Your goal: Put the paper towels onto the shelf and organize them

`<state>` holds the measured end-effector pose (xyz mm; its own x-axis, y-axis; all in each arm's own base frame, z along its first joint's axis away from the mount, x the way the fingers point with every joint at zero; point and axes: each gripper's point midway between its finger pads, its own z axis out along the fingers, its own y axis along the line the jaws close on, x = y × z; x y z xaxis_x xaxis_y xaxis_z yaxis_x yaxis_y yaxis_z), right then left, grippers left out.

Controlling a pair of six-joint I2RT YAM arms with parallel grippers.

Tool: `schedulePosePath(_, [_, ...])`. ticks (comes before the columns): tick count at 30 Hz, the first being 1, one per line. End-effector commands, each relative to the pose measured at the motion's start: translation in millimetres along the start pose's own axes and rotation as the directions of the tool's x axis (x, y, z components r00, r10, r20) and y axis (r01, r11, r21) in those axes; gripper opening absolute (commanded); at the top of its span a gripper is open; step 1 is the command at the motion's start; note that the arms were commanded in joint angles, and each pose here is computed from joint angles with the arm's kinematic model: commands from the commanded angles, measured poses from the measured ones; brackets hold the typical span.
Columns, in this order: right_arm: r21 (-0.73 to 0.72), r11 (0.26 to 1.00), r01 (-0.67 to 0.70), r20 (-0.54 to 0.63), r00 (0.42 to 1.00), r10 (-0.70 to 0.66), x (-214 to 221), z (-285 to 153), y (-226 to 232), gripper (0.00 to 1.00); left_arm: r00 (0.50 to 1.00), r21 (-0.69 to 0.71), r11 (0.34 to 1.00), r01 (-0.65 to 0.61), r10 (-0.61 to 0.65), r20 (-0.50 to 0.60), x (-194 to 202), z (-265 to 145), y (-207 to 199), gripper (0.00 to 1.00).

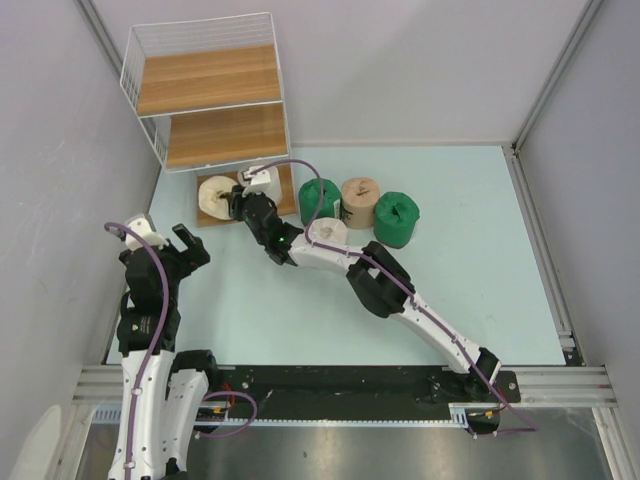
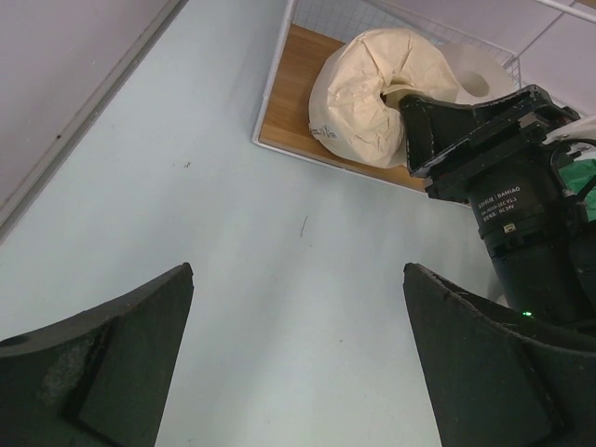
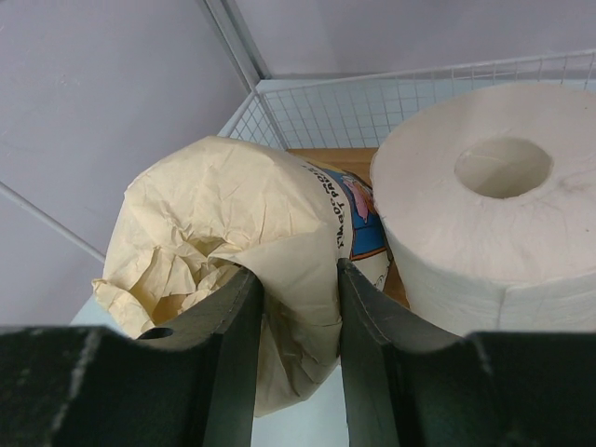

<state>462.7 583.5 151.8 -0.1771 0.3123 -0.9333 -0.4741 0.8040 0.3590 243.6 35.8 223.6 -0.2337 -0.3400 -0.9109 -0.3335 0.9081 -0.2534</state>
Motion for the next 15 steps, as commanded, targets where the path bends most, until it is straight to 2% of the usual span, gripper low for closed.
schedulePosePath(1, [-0.009,0.999,-0.053,0.136,0.989,0.054,-49.5,10.5,5.0,0.37,0.999,0.034,0.999,0.01,-0.012,0.037,-14.2,-3.6,-8.2,1.0])
schedulePosePath(6, [-0.015,0.998,-0.058,0.129,0.99,0.06,-47.3,10.9,5.1,0.57,1.0,0.046,0.999,0.008,-0.009,0.029,-12.5,-2.4,-10.3,1.0])
schedulePosePath(10, [-0.019,0.998,-0.061,0.127,0.99,0.063,-48.7,12.2,1.8,0.62,1.0,0.048,0.999,0.008,-0.009,0.026,-12.0,-2.1,-10.8,1.0])
schedulePosePath(15, [-0.04,0.997,-0.059,0.136,0.989,0.064,-55.0,8.5,6.4,0.63,1.0,0.046,0.999,0.008,-0.009,0.027,-12.0,-2.4,-10.4,1.0])
